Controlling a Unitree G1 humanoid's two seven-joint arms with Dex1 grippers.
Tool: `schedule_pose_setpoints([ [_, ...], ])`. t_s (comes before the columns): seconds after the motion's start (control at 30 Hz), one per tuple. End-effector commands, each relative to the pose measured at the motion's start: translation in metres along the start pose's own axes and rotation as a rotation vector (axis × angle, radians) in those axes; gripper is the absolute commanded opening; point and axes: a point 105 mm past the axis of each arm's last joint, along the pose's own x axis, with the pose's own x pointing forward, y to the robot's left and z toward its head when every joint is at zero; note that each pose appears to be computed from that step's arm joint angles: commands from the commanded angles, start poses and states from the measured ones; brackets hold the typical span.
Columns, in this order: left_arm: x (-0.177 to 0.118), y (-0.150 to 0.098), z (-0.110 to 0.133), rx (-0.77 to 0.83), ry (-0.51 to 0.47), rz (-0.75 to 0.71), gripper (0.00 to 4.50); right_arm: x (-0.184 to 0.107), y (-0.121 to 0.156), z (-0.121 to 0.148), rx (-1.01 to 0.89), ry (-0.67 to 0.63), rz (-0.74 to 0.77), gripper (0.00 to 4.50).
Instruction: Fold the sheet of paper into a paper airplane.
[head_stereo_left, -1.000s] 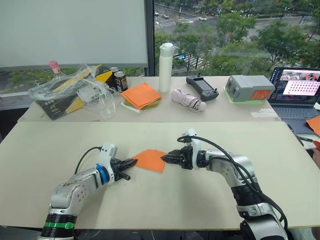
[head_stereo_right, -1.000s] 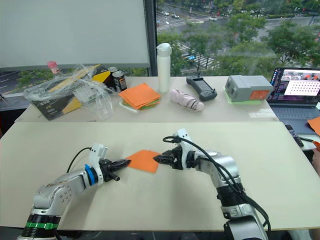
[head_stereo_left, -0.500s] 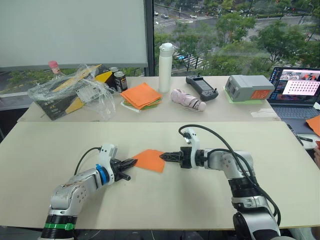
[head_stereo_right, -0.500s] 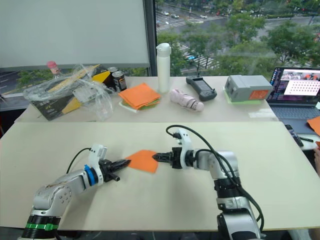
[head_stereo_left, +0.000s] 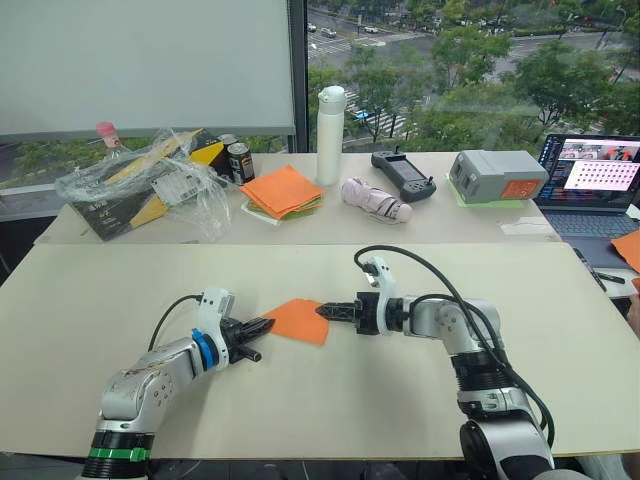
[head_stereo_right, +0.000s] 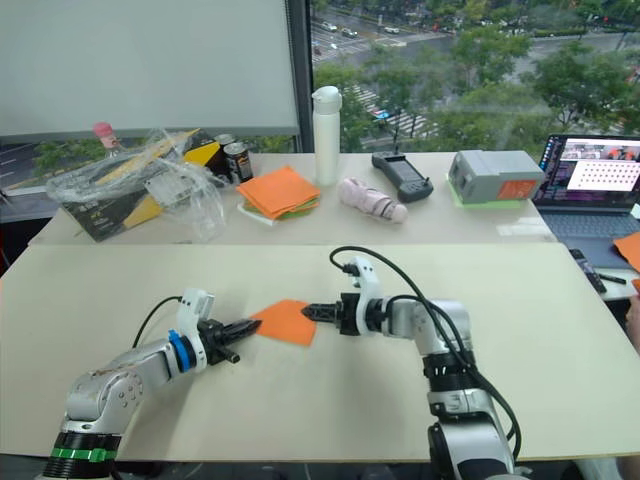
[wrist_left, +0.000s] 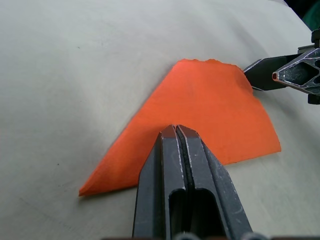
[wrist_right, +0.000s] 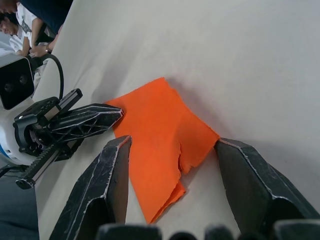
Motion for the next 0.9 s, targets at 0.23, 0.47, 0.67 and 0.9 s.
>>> schedule_pose_setpoints([
  [0.23,0.0000,0.0027,-0.0202,-0.031,0.074,0.026,0.00,0.0074,0.0129,0.0087,0.000,-0.036,0.060,2.89],
  [0.47,-0.0013,0.0028,-0.0202,-0.030,0.075,0.028,0.00,0.0094,0.0149,0.0109,0.003,-0.048,0.071,2.89],
  [0.67,-0.0020,0.0028,-0.0208,-0.031,0.075,0.029,0.00,0.0103,0.0153,0.0120,-0.003,-0.059,0.075,2.66],
  [0.9,-0.0029,0.0028,-0.0204,-0.029,0.076,0.029,0.00,0.0110,0.0171,0.0129,-0.021,-0.071,0.086,0.42],
])
